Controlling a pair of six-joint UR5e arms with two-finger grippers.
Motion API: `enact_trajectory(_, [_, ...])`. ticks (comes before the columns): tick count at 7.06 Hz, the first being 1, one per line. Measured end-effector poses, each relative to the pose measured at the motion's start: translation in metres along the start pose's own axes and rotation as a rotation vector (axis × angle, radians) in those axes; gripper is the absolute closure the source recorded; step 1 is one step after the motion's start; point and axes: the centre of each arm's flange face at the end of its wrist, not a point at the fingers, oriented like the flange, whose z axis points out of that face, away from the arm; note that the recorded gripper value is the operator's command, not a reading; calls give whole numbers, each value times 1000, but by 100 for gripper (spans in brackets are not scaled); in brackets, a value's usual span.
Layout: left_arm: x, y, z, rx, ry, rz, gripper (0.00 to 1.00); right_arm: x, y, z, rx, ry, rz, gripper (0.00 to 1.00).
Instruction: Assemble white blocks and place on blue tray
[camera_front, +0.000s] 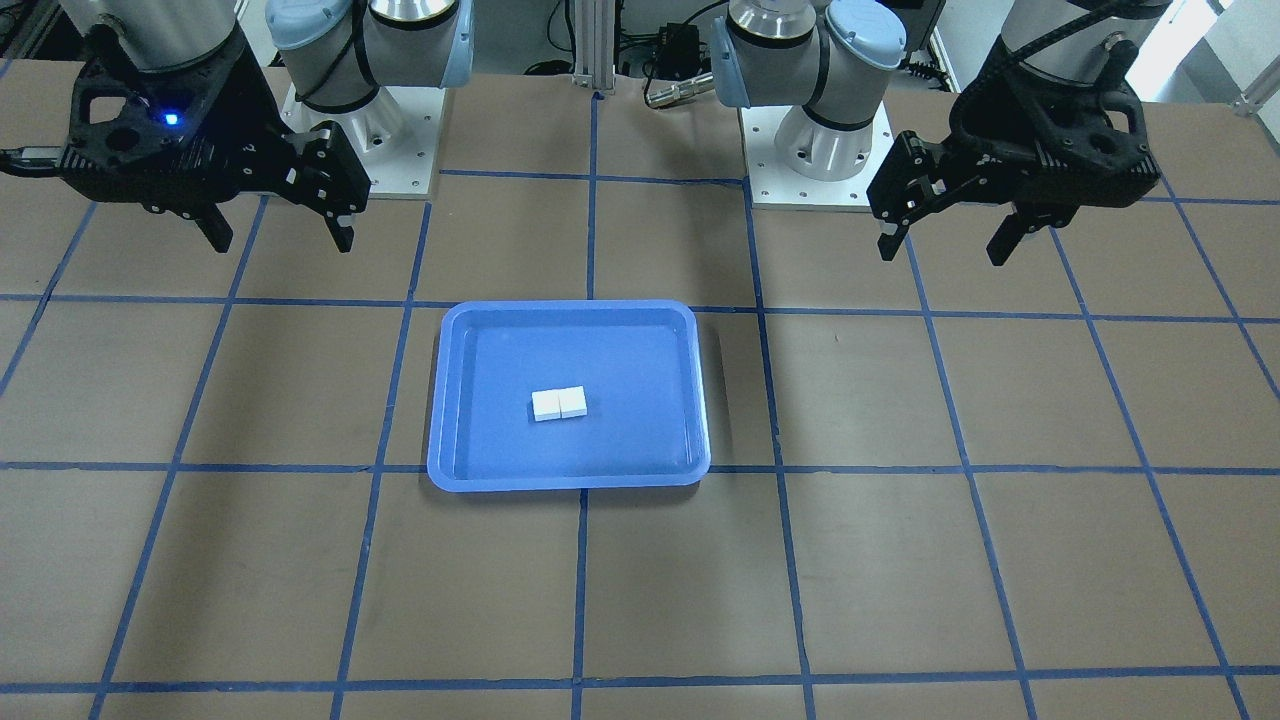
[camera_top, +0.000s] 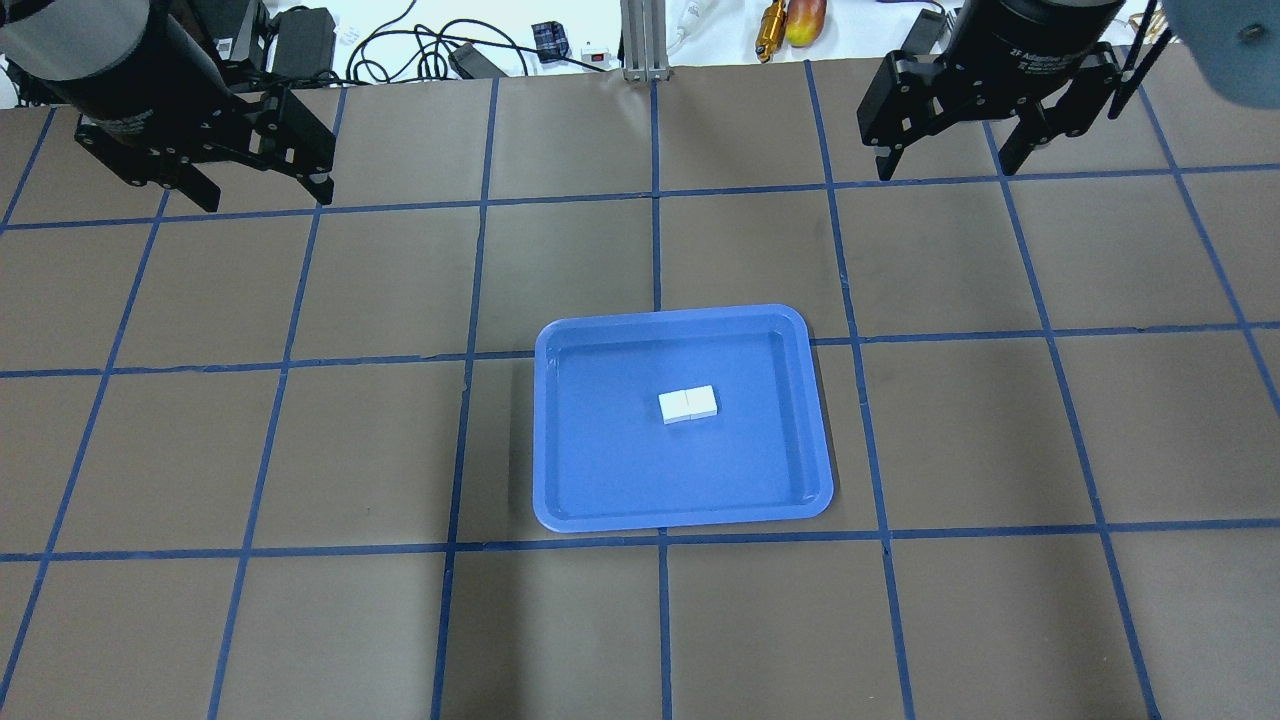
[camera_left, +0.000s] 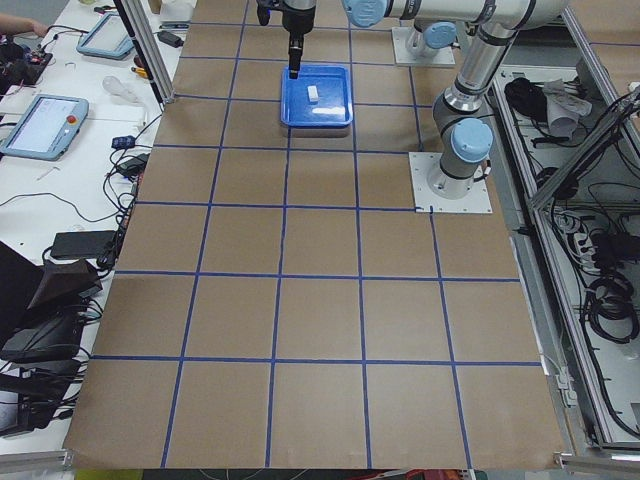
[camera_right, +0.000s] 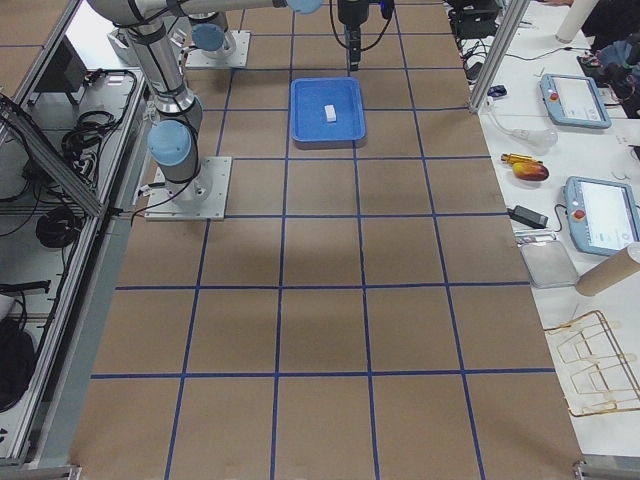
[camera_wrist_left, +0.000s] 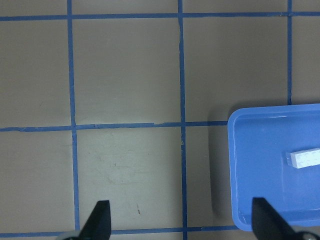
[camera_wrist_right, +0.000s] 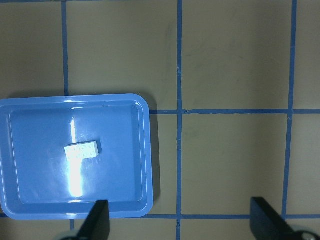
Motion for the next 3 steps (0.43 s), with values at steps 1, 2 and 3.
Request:
enact_trajectory(1, [0, 0, 1, -2, 0, 1, 0, 0, 0, 0, -1, -1, 1, 0])
enact_trajectory(2, [1, -1, 2, -4, -1, 2, 0, 0, 0, 0, -1, 0, 1, 0])
enact_trajectory(3, [1, -1, 2, -5, 0, 3, 0, 0, 0, 0, -1, 2, 1, 0])
